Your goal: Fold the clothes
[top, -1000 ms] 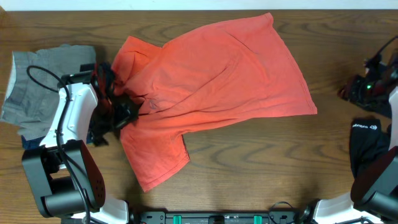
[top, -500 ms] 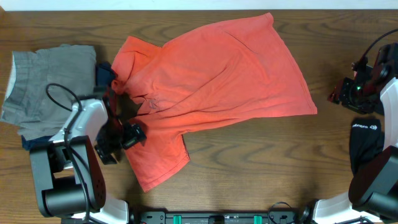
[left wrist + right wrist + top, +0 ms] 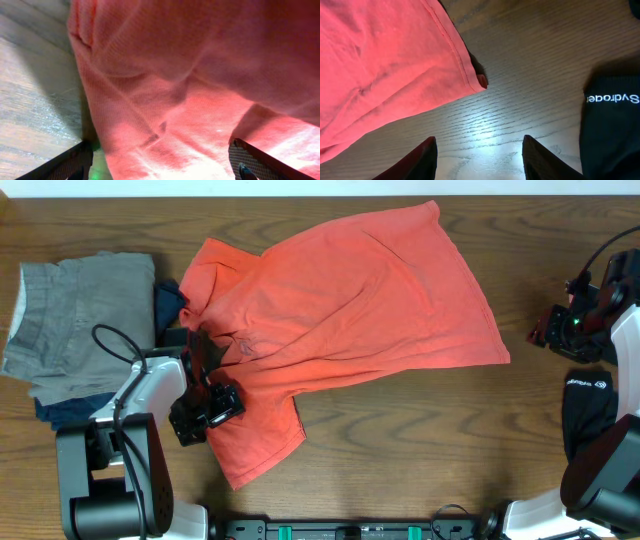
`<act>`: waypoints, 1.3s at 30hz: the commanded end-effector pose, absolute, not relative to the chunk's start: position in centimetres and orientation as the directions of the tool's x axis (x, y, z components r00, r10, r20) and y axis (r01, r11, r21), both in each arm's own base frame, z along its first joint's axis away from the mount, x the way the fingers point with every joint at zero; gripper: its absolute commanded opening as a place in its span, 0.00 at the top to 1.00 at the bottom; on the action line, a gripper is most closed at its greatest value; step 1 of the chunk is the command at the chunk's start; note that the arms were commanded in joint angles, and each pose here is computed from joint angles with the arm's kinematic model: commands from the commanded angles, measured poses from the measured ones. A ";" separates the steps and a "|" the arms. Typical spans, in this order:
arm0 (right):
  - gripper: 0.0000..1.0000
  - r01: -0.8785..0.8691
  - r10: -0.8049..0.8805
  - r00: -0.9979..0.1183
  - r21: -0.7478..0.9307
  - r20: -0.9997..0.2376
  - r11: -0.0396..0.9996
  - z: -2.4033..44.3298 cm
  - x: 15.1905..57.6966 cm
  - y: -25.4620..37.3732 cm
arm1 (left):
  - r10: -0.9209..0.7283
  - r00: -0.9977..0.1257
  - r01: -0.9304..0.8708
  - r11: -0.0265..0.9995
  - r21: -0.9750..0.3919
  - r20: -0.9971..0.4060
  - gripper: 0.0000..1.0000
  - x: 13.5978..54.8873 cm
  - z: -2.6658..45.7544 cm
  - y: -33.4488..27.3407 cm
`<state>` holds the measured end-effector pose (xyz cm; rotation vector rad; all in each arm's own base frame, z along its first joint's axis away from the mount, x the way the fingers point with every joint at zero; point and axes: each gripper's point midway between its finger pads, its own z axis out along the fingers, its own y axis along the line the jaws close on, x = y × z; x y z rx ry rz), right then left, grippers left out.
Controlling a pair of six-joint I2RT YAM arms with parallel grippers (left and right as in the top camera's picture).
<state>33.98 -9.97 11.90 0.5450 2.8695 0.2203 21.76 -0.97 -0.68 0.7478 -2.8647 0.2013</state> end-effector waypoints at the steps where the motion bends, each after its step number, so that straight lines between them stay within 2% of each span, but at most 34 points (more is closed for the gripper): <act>1: 0.47 0.342 0.372 -0.913 0.183 -0.165 0.922 11.5 33.8 -9.6 | -0.428 -0.879 -0.468 0.859 -0.209 0.209 0.13 22.8 -2.4 -3.1; 12: 0.47 0.343 0.372 -0.914 0.184 -0.159 0.921 11.4 33.7 -9.5 | -0.477 -0.866 -0.500 0.835 -0.229 0.151 0.13 24.6 -2.6 -3.0; 18: 0.47 0.344 0.373 -0.915 0.183 -0.155 0.921 11.4 33.6 -9.5 | -0.473 -0.866 -0.499 0.838 -0.220 0.164 0.15 24.2 -2.6 -3.1; 19: 0.47 0.344 0.372 -0.915 0.183 -0.155 0.921 11.4 33.6 -9.5 | -0.473 -0.866 -0.500 0.838 -0.220 0.164 0.17 24.2 -2.6 -3.0; 22: 0.47 0.344 0.372 -0.915 0.183 -0.155 0.921 11.4 33.6 -9.5 | -0.473 -0.864 -0.501 0.838 -0.216 0.171 0.35 24.0 -2.6 -3.1; 29: 0.47 0.344 0.372 -0.915 0.183 -0.155 0.921 11.4 33.6 -9.5 | -0.473 -0.854 -0.511 0.839 -0.186 0.215 0.62 22.7 -2.5 -3.0; 31: 0.47 0.344 0.372 -0.915 0.183 -0.155 0.921 11.4 33.6 -9.5 | -0.473 -0.852 -0.513 0.839 -0.183 0.223 0.75 22.5 -2.5 -3.0; 32: 0.47 0.344 0.373 -0.915 0.183 -0.155 0.921 11.4 33.6 -9.5 | -0.473 -0.851 -0.514 0.839 -0.180 0.228 0.88 22.4 -2.5 -3.1; 33: 0.46 0.344 0.373 -0.915 0.183 -0.155 0.921 11.4 33.6 -9.5 | -0.473 -0.850 -0.515 0.838 -0.177 0.234 0.94 22.2 -2.4 -3.1; 39: 0.45 0.346 0.373 -0.917 0.183 -0.143 0.920 11.4 33.3 -9.4 | -0.471 -0.833 -0.526 0.838 -0.148 0.290 0.94 20.7 -1.9 -3.1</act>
